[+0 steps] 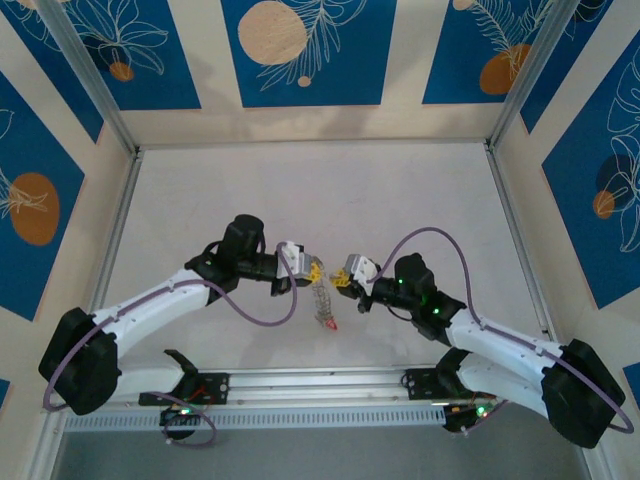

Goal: Put the keys on the keyring

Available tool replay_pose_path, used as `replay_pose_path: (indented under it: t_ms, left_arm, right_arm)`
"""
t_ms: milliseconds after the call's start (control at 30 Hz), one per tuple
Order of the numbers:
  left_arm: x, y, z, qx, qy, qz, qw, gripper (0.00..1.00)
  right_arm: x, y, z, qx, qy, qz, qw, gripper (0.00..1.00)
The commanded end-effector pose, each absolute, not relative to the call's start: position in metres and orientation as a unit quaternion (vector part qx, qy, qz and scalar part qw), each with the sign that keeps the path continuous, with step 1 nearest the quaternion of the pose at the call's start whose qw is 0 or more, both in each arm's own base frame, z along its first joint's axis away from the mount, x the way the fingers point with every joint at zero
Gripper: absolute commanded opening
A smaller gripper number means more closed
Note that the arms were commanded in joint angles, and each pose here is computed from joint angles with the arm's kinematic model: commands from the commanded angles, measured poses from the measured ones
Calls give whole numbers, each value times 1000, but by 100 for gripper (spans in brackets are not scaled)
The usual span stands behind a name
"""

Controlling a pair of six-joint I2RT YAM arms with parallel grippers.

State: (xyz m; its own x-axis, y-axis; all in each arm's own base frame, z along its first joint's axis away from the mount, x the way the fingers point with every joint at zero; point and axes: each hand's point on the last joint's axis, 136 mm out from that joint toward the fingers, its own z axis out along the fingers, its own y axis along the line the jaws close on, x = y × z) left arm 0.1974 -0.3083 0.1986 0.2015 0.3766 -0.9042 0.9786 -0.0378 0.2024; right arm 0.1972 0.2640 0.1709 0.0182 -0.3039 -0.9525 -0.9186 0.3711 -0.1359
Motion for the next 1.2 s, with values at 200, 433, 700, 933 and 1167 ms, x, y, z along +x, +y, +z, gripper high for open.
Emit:
replay_pose_path:
  t_ms: [200,433,700,933,1167]
  left_arm:
    - [194,-307,189,653,527,-336,428,0]
    - [196,-308,186,652,529,-336,426,0]
    - [196,-309,189,646,526,-342,435,0]
    - [190,-308,206,646,511,-350,447,0]
    - [190,-309,215,640,502,-357,458,0]
  right_arm:
    - [210,265,183,-512,660,254,487,0]
    - [212,269,178,-559,674,208,435,0]
    - [209,266,169,-614,663,170,393,0]
    - [197,264,159,-615,660,211,376,0]
    - [190,261,143,-616,662,232,359,0]
